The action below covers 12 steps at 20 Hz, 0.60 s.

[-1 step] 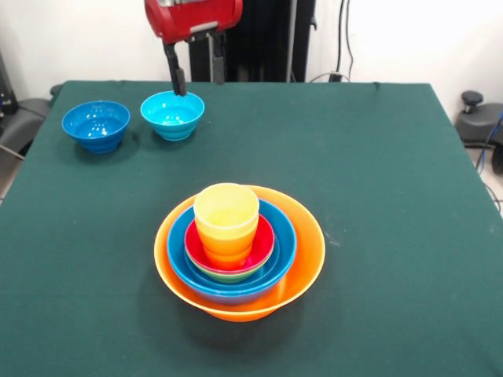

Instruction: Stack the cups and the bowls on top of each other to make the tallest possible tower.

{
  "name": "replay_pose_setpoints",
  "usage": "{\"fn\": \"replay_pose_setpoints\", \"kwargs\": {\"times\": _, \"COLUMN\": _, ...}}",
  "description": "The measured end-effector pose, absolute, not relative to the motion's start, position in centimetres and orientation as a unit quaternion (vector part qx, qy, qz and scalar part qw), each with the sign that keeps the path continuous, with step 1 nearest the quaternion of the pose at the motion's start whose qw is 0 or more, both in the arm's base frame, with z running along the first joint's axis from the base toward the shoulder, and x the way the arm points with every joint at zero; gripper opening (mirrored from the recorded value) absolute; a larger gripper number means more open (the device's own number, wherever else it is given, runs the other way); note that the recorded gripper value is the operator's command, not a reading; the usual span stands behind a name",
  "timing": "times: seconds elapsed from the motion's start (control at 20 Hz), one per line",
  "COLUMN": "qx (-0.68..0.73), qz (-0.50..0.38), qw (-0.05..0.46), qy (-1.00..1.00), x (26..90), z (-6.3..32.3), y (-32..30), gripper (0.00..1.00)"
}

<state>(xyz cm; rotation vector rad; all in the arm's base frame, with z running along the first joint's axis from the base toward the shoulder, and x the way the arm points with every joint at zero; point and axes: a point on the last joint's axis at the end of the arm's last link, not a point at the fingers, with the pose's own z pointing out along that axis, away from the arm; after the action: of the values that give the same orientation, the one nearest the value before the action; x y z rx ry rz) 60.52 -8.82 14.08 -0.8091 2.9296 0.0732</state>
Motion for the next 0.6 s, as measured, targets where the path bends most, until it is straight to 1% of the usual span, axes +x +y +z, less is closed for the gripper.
{"fn": "replay_pose_setpoints", "kwargs": {"times": 0.2, "qx": -0.279, "qz": 0.017, "qw": 0.047, "qy": 0.959, "x": 59.6, "z": 11.9, "y": -8.8, "gripper": 1.0}}
{"fn": "replay_pose_setpoints", "kwargs": {"times": 0.6, "qx": -0.291, "qz": 0.019, "qw": 0.027, "qy": 0.956, "x": 58.2, "z": 9.3, "y": -8.6, "gripper": 1.0}}
